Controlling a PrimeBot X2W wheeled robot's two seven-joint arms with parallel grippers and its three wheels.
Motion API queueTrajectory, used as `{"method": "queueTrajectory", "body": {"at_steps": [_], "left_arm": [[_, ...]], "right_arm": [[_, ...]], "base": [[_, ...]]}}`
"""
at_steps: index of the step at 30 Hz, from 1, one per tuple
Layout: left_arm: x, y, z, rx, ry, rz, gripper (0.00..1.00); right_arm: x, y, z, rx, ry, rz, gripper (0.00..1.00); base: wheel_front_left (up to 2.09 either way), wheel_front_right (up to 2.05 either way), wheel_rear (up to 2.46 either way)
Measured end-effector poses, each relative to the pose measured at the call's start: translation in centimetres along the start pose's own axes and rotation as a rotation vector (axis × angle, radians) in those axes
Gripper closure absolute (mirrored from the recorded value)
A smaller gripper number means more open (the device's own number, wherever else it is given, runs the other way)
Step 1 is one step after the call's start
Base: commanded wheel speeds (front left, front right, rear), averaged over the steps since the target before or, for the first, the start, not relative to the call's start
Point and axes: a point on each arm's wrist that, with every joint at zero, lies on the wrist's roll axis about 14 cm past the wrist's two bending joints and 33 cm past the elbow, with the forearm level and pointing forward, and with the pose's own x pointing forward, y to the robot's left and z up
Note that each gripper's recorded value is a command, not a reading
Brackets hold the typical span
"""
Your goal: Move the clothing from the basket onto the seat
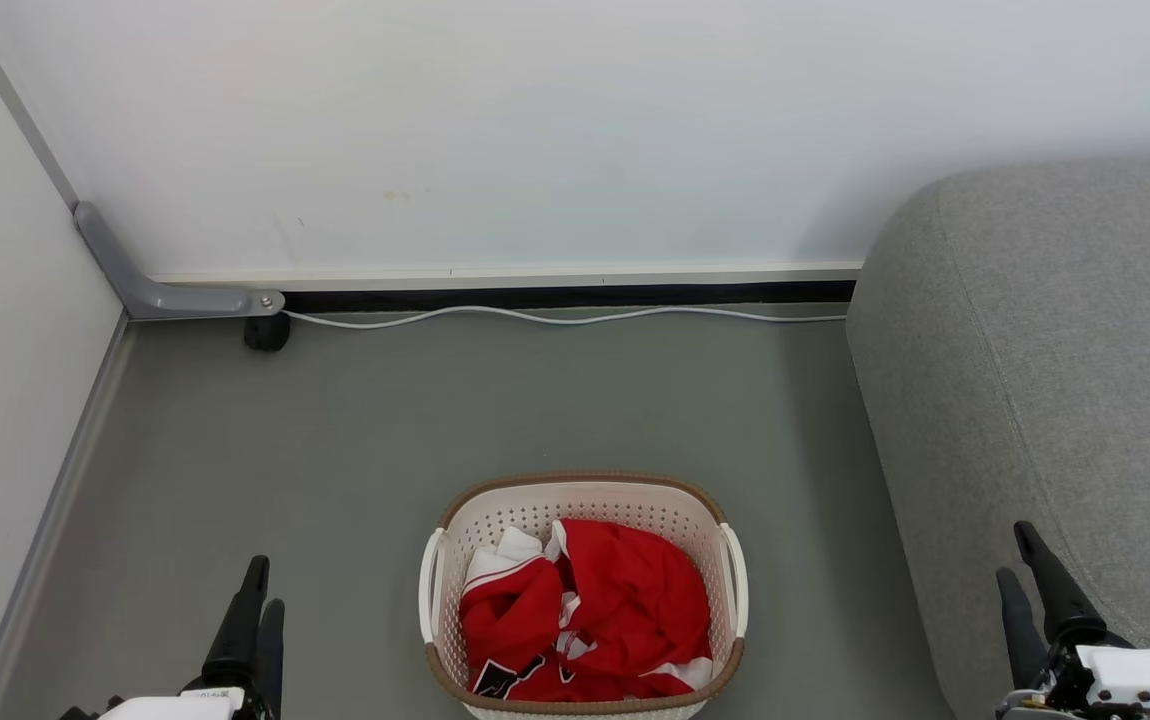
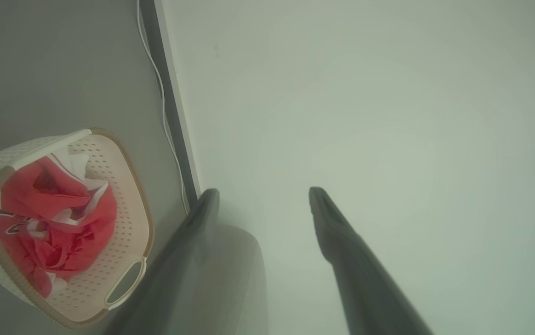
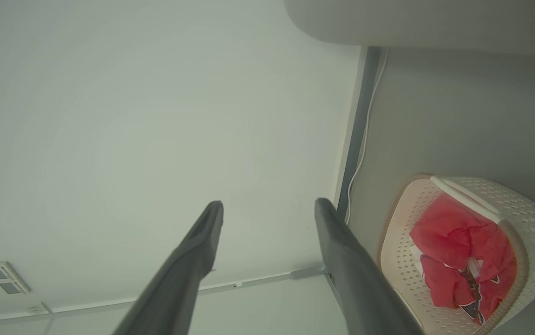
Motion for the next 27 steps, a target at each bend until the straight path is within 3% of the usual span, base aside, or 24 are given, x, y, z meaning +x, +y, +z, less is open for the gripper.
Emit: {"method": "queueTrajectory", "body": {"at_steps": [15, 27], "left_arm": [[0.5, -0.5, -0.4, 0.014, -0.011, -0.011, 0.00], [1.1, -1.0, -0.9, 0.085, -0.010, -0.019, 0.00]], "right_arm": [[0.3, 0.6, -0.1, -0.013, 0.007, 0.013, 0.00], [1.2, 2.0, -0.5, -0.094, 0.022, 0.045, 0.00]], "base": [[0.00, 0.00, 0.00], [0.00, 0.00, 0.00]]}}
